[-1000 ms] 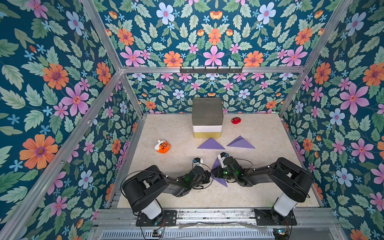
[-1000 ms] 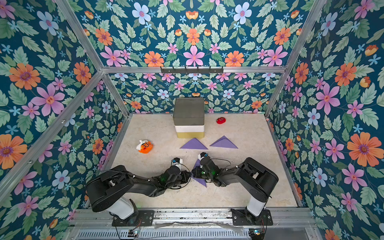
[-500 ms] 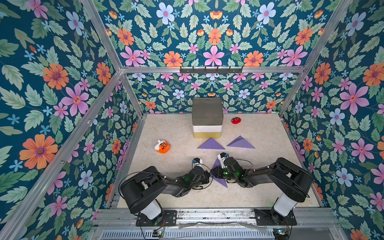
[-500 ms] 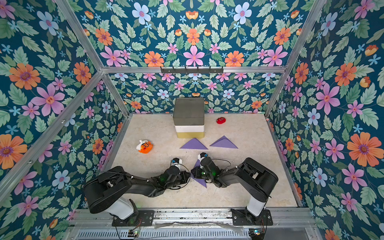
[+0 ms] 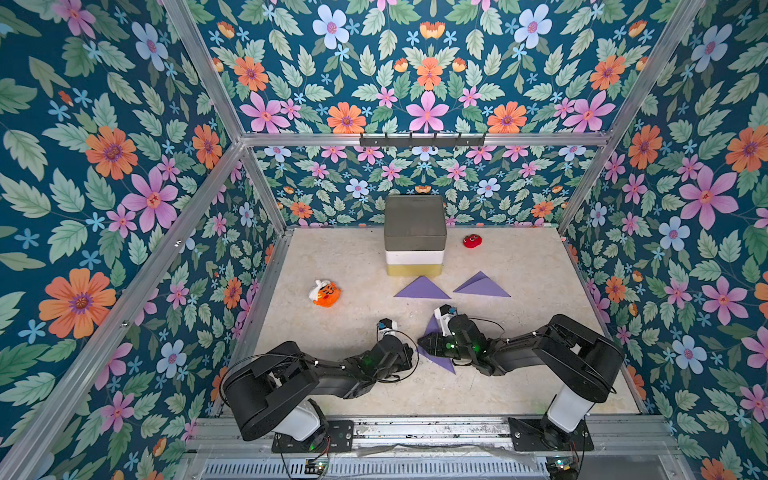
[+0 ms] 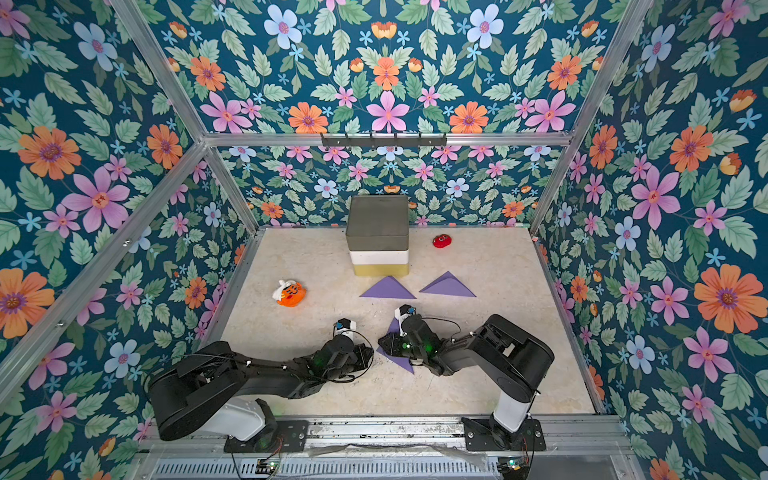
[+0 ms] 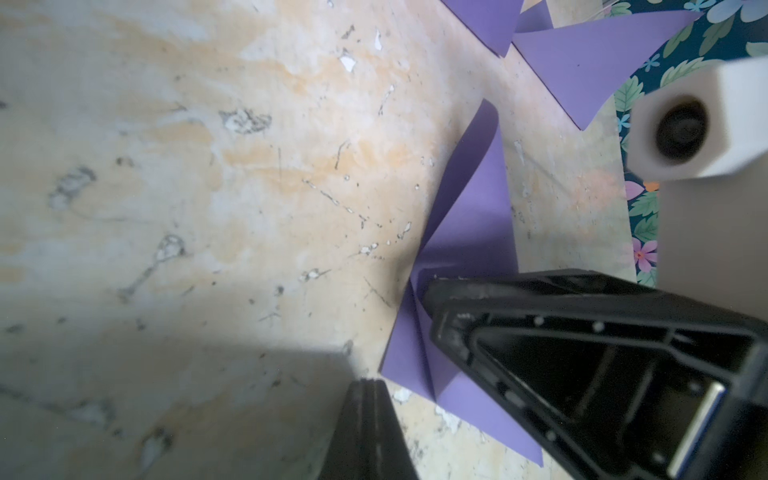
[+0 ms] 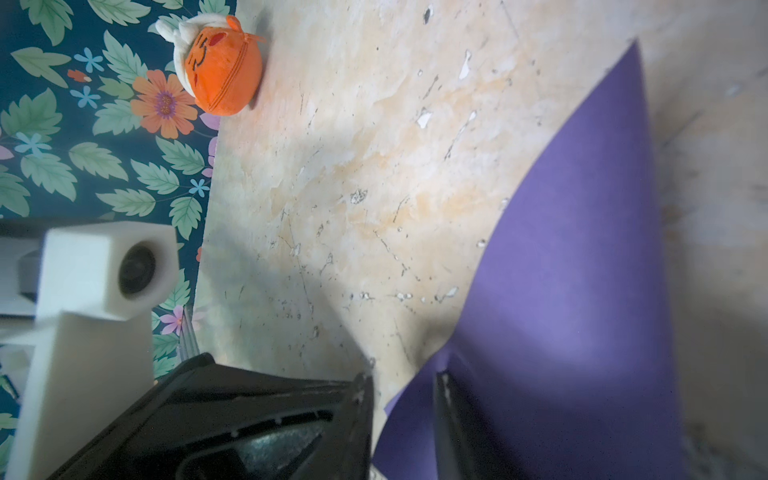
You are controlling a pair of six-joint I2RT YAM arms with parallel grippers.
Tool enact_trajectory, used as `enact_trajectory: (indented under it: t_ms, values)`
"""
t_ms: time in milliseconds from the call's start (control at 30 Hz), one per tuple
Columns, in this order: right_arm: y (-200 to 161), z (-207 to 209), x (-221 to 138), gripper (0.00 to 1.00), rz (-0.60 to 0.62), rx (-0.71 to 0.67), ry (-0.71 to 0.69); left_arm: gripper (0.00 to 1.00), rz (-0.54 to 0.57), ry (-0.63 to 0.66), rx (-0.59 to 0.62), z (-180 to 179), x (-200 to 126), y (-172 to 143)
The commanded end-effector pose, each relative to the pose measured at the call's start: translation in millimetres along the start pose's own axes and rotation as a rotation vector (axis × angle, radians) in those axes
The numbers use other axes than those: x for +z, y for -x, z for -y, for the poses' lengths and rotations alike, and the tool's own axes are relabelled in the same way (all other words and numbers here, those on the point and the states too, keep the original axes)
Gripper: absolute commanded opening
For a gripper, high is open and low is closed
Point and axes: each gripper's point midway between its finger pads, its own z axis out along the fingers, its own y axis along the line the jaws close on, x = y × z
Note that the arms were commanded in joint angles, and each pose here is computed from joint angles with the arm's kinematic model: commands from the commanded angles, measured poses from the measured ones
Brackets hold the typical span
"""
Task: Fold the square paper diagonally
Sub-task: Fold the paper at the center of the board.
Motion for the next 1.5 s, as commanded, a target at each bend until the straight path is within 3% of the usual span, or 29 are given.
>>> enact_trajectory:
  t_ms: [0,367,567,833,1467]
  values:
    - [-23.3,31.4,-3.5,0.34,-0.082,0.029,-0.124,0.0,0.011,0.017,-0.008,-4.3,-0.7,1.5]
    - [-23.3,30.3,-3.4,0.37,-0.086,0.025,-0.123,0.0,0.083,-0.019,-0.027,11.5,-5.0,20.9]
    - [-22.6,32.5,-4.3,0.13,-0.08,0.031,-0.134,0.0,0.086,-0.071,-0.033,26.5,-1.2,24.9]
    - [-23.6,34.7,-4.1,0.0,-0.081,0.034,-0.142,0.0,0.039,-0.14,-0.02,45.5,9.5,19.5]
    - [-24.6,36.2,-1.6,0.0,-0.086,0.047,-0.146,0.0,-0.029,-0.038,-0.028,11.2,22.0,-4.1]
